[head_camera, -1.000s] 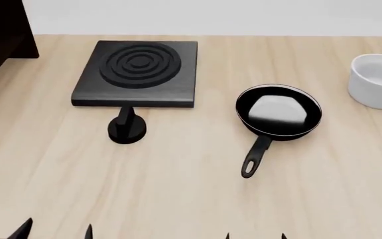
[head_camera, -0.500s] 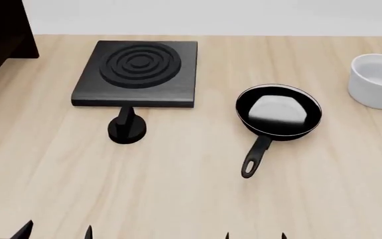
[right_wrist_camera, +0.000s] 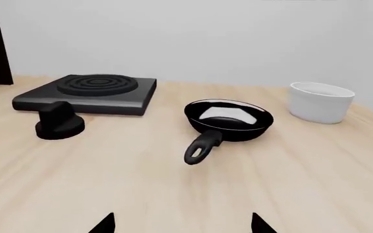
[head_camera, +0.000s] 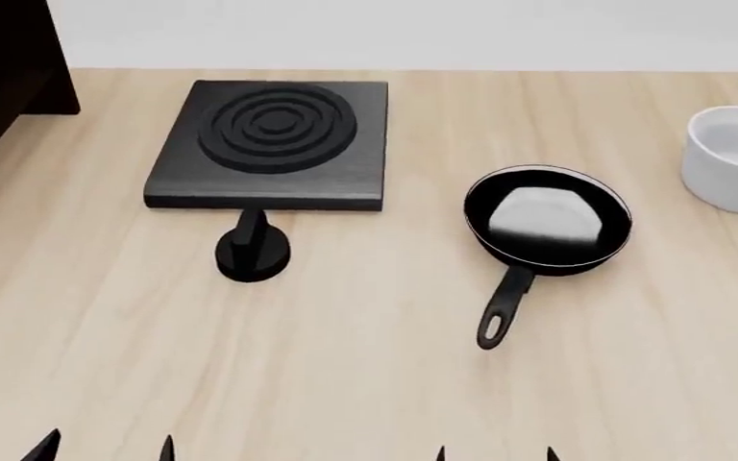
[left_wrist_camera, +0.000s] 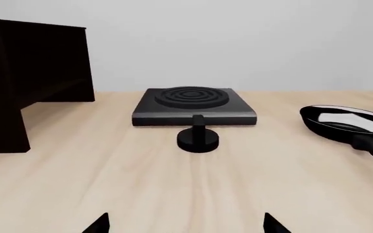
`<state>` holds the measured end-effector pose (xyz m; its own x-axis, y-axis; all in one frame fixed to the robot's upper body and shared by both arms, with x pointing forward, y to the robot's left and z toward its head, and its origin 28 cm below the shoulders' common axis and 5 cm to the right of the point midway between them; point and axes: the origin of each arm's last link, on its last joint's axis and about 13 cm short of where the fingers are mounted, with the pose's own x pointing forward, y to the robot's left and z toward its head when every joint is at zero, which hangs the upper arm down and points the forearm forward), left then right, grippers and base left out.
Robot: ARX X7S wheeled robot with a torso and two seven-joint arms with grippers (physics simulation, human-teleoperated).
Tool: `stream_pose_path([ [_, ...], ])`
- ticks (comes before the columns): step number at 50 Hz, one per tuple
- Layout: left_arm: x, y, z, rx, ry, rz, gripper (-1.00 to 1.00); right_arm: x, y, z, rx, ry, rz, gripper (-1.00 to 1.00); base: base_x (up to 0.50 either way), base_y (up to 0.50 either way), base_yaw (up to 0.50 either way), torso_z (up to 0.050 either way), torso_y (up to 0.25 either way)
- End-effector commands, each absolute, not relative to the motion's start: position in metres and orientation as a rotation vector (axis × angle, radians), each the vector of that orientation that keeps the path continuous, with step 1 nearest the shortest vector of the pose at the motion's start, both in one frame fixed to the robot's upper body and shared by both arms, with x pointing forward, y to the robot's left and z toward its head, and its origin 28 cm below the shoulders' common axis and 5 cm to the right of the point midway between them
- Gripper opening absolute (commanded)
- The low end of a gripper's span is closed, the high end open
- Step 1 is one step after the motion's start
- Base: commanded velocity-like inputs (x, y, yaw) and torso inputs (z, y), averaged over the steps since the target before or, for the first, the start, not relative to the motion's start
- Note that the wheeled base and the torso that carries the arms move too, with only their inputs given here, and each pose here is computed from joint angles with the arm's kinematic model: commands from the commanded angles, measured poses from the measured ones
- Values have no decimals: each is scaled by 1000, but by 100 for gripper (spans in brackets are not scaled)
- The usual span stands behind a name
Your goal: Put the frying pan on the cabinet shelf.
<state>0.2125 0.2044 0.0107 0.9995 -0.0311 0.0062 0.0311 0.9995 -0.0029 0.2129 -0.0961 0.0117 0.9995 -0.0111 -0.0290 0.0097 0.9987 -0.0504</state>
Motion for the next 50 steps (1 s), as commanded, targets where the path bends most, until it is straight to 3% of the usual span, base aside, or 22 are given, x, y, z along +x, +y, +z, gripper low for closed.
stream_pose_path([
  [1, 213, 205, 10, 6, 7, -20, 100, 213, -94, 14, -61, 26, -4, 100, 180, 191, 0, 0, 0],
  [27, 213, 206, 10, 0, 14, -20, 100, 211, -94, 17, -102, 12, -6, 100, 313, 343, 0, 0, 0],
  [50, 212, 205, 12, -5, 10, -24, 100, 215, -94, 8, -131, -2, 14, 100, 463, 25, 0, 0, 0],
])
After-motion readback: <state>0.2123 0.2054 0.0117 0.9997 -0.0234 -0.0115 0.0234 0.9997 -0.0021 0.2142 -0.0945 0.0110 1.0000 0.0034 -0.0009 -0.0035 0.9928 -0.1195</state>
